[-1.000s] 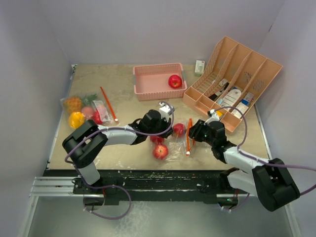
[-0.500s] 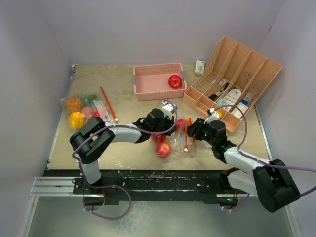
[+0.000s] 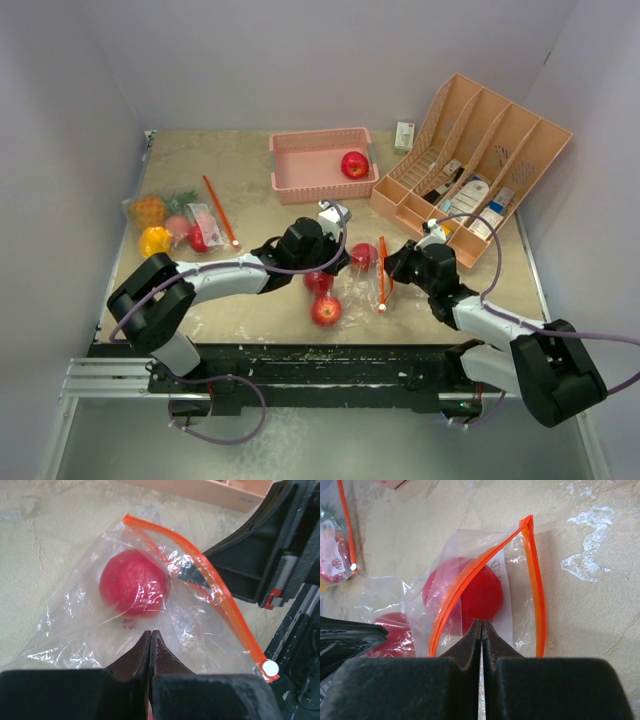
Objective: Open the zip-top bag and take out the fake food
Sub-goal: Pick up the fake fruit from the zipper food storage bag.
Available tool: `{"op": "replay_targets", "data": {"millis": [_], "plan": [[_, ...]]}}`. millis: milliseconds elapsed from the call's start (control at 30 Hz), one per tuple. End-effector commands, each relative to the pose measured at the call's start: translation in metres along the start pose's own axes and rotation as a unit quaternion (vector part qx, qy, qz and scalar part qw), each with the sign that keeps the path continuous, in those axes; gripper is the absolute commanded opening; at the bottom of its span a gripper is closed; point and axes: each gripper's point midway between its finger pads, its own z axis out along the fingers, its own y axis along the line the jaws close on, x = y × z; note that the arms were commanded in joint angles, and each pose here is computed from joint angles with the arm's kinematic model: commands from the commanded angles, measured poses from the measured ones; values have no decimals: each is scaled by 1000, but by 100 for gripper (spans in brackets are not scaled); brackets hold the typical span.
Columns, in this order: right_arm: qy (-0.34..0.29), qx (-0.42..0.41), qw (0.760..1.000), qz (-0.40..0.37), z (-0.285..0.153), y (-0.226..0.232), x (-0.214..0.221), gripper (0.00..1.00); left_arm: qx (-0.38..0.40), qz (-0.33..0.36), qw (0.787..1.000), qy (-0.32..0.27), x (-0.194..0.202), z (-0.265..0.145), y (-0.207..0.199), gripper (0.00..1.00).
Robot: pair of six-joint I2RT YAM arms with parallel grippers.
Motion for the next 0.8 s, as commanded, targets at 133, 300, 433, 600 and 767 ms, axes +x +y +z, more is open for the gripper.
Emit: {"op": "replay_targets", "data": {"millis": [133, 300, 433, 600, 767], "plan": [[-28, -30, 999, -9, 4, 19, -21, 0, -14, 20, 999, -41, -33, 4, 0, 0], [-26, -37, 999, -9, 4, 22, -20, 0, -20, 23, 999, -30, -30, 34, 7, 0], [-30, -39, 999, -14, 3, 23, -22, 0, -34, 20, 999, -7, -16, 52, 23, 0], [-33, -36, 999, -17, 3, 21, -22, 14, -29, 12, 999, 20, 4, 66, 28, 0], [-38, -15, 999, -22, 6, 14, -25, 38, -24, 9, 999, 30, 12, 71, 29, 0]]}}
